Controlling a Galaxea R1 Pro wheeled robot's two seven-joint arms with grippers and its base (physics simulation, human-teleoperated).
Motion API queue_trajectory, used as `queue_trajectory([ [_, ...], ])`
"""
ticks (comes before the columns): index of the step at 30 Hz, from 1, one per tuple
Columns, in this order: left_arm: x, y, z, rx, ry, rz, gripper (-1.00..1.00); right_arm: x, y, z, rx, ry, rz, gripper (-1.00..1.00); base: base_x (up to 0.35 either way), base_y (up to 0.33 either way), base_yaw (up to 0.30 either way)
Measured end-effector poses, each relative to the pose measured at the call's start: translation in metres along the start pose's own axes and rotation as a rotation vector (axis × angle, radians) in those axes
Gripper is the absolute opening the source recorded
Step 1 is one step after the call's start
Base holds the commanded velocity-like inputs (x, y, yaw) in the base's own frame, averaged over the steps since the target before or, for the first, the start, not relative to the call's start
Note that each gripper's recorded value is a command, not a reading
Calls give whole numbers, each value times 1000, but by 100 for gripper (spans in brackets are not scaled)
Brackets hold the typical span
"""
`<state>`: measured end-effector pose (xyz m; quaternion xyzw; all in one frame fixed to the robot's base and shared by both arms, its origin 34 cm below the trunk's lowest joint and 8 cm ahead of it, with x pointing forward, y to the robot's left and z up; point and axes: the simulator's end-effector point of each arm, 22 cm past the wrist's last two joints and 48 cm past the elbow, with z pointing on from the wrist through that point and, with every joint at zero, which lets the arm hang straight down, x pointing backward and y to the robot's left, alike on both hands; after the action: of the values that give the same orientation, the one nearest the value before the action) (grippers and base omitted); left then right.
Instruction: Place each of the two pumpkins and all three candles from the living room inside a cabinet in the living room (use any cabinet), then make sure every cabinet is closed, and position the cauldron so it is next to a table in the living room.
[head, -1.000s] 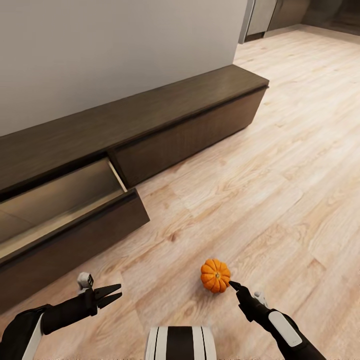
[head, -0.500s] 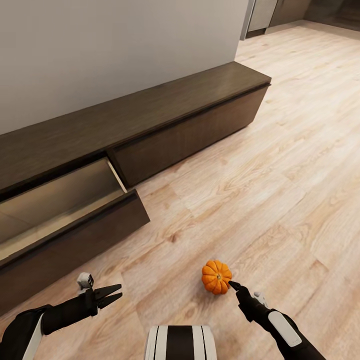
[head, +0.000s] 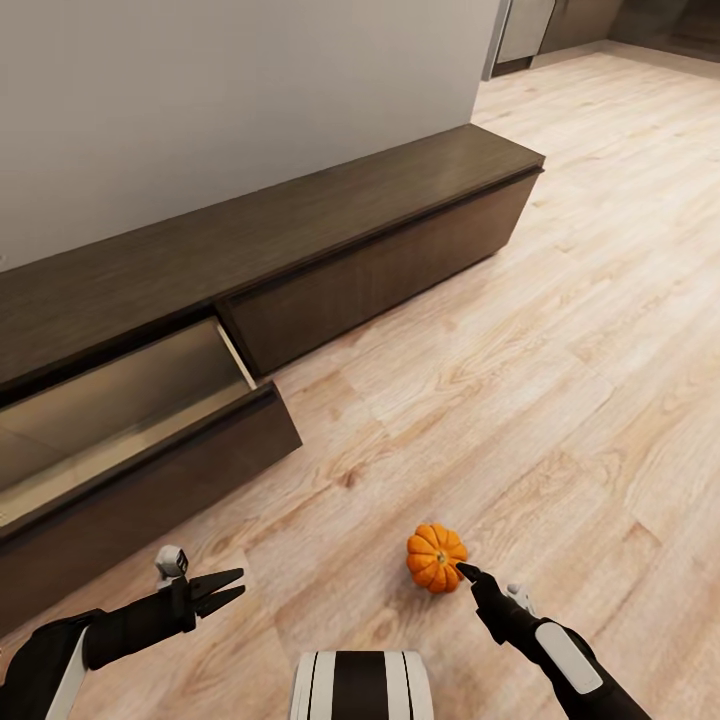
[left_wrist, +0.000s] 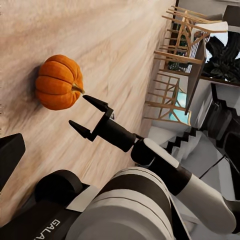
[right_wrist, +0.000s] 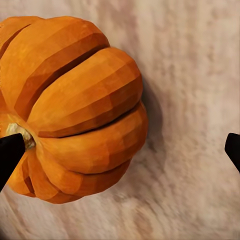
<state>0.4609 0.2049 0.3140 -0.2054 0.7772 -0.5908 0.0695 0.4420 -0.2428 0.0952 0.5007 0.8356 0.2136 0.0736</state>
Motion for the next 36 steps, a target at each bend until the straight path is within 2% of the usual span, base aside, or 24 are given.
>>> queue_trajectory([
  [7,0,0,0,0,-1,1,100,0,0,0,0,0,0,100,8,22,0],
  [14,2,9,1,-9,3,-18,100,3,-10,4,18,8,6,100,0,1,0],
  [36,2,9,0,-9,3,-19,100,4,-9,5,17,9,6,100,31,38,0],
])
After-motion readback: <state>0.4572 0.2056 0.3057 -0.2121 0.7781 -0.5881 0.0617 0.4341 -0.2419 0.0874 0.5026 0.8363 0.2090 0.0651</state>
